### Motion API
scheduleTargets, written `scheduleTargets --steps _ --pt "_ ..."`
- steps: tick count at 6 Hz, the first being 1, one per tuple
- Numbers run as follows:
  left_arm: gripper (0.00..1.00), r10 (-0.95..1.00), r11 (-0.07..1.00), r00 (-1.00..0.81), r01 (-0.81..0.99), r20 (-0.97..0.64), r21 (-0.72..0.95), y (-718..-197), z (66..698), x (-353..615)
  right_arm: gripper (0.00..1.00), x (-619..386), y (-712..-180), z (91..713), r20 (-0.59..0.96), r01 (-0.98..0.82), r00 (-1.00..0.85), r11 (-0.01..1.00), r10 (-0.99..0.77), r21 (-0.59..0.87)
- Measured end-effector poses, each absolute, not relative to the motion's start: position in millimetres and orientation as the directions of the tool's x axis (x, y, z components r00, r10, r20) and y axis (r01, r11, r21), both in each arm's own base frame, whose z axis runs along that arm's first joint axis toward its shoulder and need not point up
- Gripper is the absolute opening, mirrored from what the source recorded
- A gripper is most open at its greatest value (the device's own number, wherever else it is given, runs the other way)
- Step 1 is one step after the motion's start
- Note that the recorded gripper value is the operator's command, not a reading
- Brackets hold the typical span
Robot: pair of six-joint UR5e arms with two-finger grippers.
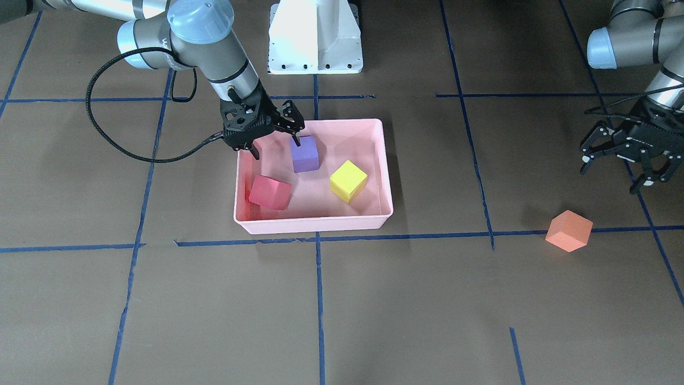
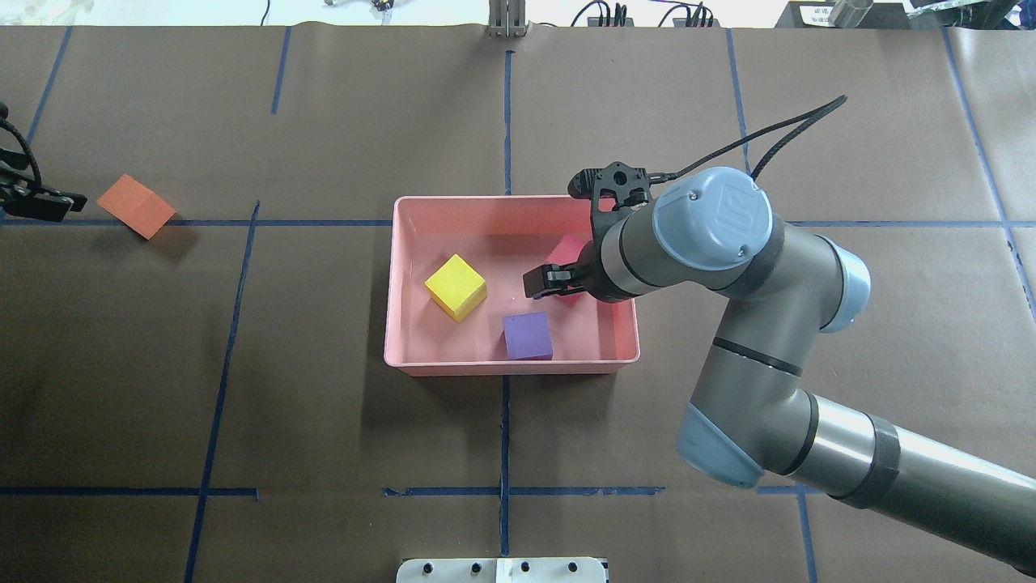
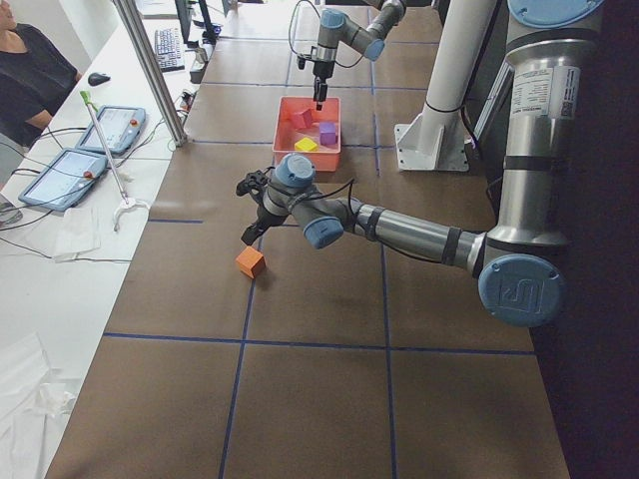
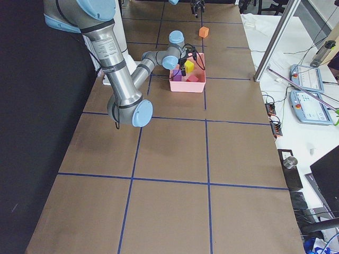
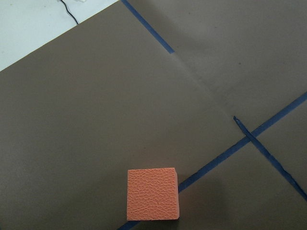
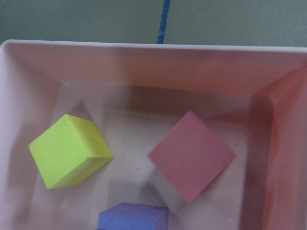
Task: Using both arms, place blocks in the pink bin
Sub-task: 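Carry pink cube into bin with right gripper while left reaches orange cube, then grasp the orange cube with the left gripper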
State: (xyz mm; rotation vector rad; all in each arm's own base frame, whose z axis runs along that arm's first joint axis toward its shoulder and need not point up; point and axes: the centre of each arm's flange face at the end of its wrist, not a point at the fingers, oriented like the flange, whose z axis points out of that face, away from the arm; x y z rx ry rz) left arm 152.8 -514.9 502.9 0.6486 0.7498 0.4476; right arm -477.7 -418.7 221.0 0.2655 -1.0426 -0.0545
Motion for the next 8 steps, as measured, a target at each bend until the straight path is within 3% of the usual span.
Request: scheduleTargets --steps 4,8 --pt "1.0 0.559 0.783 0.64 -0.198 -0.528 0.589 -574 562 189 1.0 -412 -396 240 0.826 -0.079 0.547 0.974 -0.135 0.211" --pt "1.0 0.531 0.827 0.597 -0.208 -0.601 0.523 -577 568 231 1.0 -412 -394 243 0.823 -0.076 0.553 0.975 -0.131 0.207"
